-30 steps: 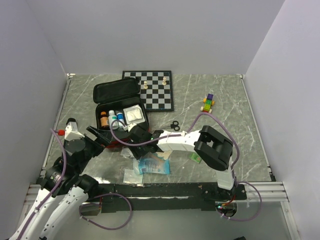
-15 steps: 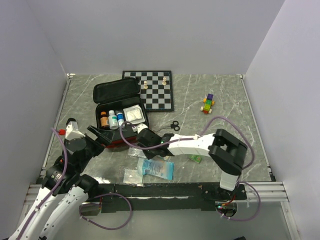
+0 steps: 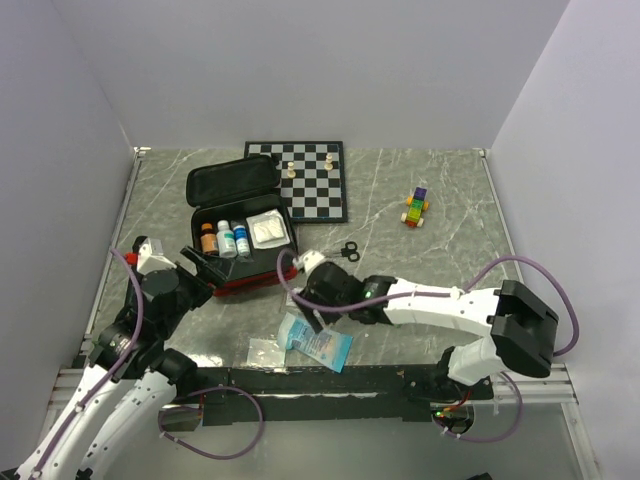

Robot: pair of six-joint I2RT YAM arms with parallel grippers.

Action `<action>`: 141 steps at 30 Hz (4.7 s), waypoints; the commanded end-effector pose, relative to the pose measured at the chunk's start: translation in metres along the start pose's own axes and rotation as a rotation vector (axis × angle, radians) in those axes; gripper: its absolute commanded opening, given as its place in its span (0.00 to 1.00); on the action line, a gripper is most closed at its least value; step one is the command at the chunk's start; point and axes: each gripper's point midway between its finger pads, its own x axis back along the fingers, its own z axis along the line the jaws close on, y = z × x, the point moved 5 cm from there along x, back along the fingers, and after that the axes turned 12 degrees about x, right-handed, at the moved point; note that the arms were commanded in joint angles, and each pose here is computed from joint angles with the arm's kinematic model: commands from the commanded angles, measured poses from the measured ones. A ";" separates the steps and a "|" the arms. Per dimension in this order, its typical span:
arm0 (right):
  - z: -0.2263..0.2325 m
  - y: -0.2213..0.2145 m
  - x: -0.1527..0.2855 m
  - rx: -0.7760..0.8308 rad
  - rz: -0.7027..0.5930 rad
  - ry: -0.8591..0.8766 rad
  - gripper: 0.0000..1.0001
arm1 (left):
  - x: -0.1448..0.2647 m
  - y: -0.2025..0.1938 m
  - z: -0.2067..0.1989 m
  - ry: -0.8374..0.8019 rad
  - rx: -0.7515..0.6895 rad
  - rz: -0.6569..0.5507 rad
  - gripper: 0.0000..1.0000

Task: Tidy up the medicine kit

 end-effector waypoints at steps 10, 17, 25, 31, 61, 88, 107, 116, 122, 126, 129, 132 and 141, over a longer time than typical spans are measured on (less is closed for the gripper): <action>0.064 -0.033 0.000 0.239 0.079 0.201 0.67 | -0.006 -0.004 -0.011 -0.038 -0.009 0.032 0.99; 0.075 -0.047 -0.012 0.275 0.147 0.243 0.55 | -0.002 -0.003 -0.006 -0.036 -0.004 0.023 0.99; 0.077 -0.051 -0.012 0.273 0.172 0.253 0.23 | 0.000 -0.003 -0.005 -0.034 0.002 0.017 0.99; 0.072 -0.024 0.028 0.286 0.061 0.260 0.00 | 0.004 0.004 -0.009 -0.039 -0.003 -0.010 0.99; 0.012 0.216 -0.005 0.853 -0.627 -0.017 0.00 | 0.048 0.050 -0.011 -0.055 0.032 -0.255 0.99; 0.032 0.173 -0.115 1.180 -0.501 0.163 0.00 | 0.028 0.037 -0.008 -0.030 0.000 -0.198 0.99; 0.018 0.206 -0.062 0.896 -0.625 0.014 0.52 | 0.020 0.034 -0.015 -0.036 -0.027 -0.175 0.99; -0.010 0.216 -0.043 0.372 -0.468 0.085 0.44 | 0.015 0.029 -0.015 -0.041 -0.030 -0.150 0.99; -0.029 0.216 -0.071 0.239 -0.295 0.189 0.28 | 0.010 0.024 -0.017 -0.041 -0.031 -0.124 0.99; -0.019 0.208 -0.088 0.214 -0.239 0.268 0.13 | 0.009 0.022 -0.014 -0.038 -0.024 -0.116 0.99; -0.013 0.200 -0.099 0.198 -0.196 0.310 0.05 | 0.009 0.022 -0.013 -0.038 -0.027 -0.116 0.99; -0.005 0.193 -0.105 0.190 -0.175 0.331 0.00 | 0.008 0.021 -0.013 -0.033 -0.032 -0.116 0.99; 0.016 0.167 -0.123 0.194 -0.085 0.363 0.00 | 0.002 0.015 -0.009 -0.021 -0.035 -0.091 0.99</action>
